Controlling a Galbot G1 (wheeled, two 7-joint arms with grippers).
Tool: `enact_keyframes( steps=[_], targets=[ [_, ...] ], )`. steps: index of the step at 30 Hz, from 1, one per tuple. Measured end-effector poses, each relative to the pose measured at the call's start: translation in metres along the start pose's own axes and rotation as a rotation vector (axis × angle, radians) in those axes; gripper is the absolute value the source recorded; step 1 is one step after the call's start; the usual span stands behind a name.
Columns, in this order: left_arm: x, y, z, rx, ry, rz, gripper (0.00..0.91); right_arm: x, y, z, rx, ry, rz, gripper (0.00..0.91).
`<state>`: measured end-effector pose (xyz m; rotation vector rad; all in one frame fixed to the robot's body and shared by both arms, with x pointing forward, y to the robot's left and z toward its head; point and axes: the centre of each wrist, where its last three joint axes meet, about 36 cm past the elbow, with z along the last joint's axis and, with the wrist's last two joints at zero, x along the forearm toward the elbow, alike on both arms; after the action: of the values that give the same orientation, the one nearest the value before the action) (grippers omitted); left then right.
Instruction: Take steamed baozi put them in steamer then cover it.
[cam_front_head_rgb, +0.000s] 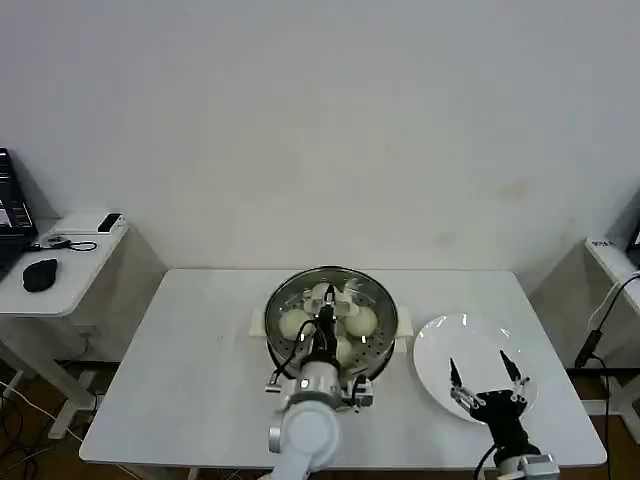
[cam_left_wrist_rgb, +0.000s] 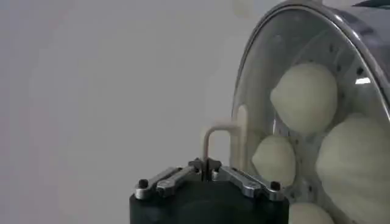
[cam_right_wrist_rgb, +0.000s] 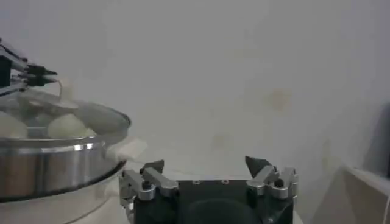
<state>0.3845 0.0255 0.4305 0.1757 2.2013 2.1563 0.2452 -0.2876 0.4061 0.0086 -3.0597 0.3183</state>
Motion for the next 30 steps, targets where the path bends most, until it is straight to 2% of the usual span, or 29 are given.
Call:
enact_keyframes(
  steps=[11, 17, 25, 30],
  targets=[
    [0.020, 0.010, -0.003, 0.021, -0.036, -0.013, 0.907, 0.001, 0.000, 0.001, -0.003, 0.009, -0.001, 0.907],
    [0.037, 0.019, 0.005, 0.041, -0.048, -0.029, 0.907, 0.001, 0.003, 0.001, -0.016, 0.018, 0.006, 0.907],
    [0.069, 0.031, 0.036, 0.106, -0.059, -0.057, 0.907, 0.004, 0.006, 0.004, -0.023, 0.033, 0.004, 0.907],
    [0.074, 0.022, 0.070, 0.198, -0.070, -0.097, 0.907, 0.006, 0.006, 0.005, -0.034, 0.041, -0.010, 0.907]
  ],
)
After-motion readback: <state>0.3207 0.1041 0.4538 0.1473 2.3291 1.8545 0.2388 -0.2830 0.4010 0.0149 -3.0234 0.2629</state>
